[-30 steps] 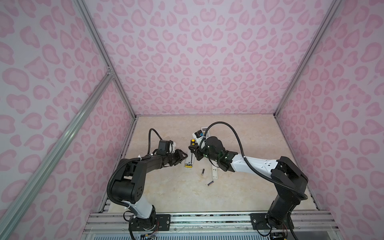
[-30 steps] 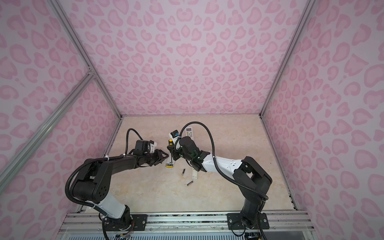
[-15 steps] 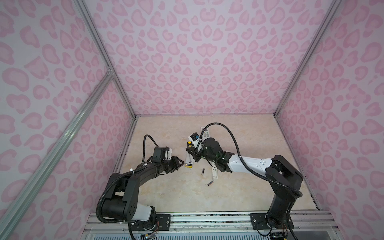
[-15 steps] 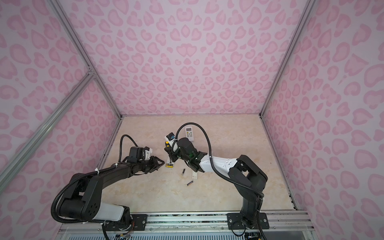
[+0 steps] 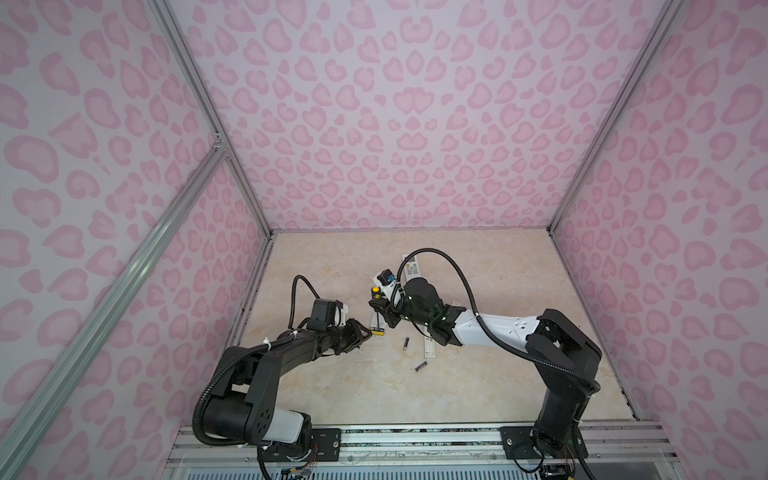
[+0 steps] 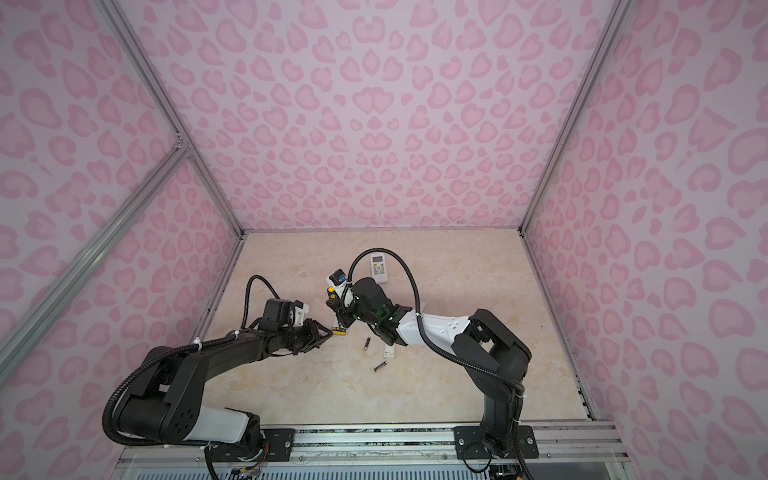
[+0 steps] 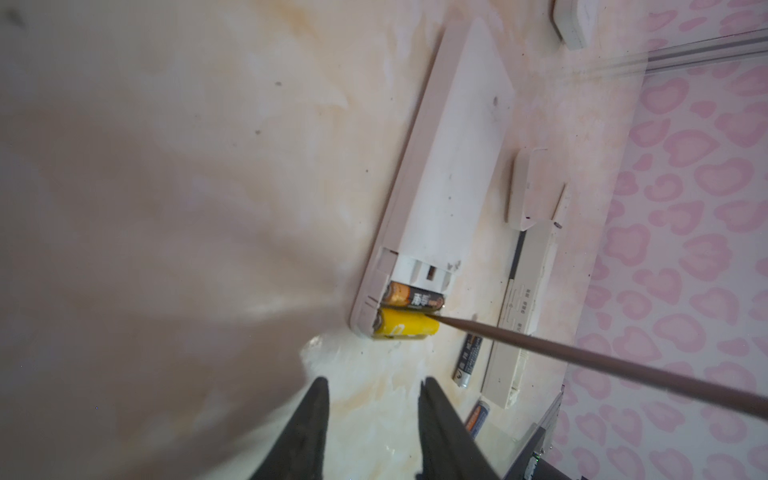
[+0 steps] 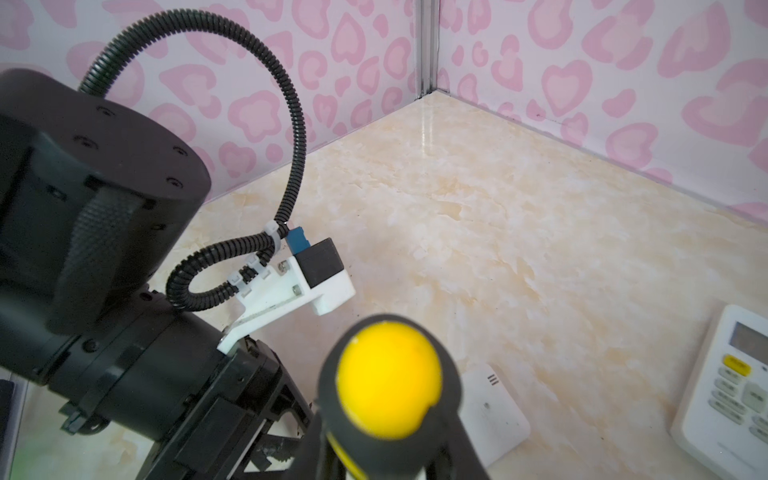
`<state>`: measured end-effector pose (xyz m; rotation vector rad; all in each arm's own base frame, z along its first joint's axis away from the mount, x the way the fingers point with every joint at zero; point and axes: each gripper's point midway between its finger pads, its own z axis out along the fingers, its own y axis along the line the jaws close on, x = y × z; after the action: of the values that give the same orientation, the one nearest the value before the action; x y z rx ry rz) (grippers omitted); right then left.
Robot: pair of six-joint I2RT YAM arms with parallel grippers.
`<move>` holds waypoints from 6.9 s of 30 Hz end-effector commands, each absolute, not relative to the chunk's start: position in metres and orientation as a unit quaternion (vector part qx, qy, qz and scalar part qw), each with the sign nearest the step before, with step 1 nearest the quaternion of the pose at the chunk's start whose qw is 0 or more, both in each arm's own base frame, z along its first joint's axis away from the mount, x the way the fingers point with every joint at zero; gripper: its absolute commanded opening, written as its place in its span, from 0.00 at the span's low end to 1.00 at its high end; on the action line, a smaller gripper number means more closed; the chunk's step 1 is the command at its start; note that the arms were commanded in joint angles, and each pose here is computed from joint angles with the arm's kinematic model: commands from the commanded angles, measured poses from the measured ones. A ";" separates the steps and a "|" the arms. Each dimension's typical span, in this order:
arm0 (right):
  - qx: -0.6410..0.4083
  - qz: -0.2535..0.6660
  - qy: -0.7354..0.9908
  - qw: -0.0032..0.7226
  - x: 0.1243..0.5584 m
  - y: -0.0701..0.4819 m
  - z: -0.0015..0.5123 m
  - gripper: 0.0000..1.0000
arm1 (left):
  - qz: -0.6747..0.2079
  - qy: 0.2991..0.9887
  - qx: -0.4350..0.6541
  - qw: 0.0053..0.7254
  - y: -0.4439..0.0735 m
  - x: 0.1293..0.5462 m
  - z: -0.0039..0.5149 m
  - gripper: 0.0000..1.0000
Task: Unload the batteries from the remote control
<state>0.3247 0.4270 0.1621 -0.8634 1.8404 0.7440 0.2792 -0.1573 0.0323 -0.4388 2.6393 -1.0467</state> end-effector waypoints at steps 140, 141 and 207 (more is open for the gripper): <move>-0.102 0.375 0.876 0.286 0.382 0.387 0.108 0.00 | -0.344 0.914 -0.163 0.138 -0.176 0.271 0.007 0.04; -0.103 0.372 0.877 0.287 0.381 0.385 0.108 0.00 | -0.344 0.914 -0.164 0.138 -0.176 0.271 0.007 0.04; -0.381 0.265 0.771 0.436 0.330 0.434 0.139 0.00 | -0.333 0.917 -0.166 0.141 -0.173 0.275 0.022 0.10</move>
<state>0.3323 0.4393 0.1580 -0.9408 1.8527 0.6749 0.2662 -0.1675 0.0164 -0.4984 2.6833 -0.9247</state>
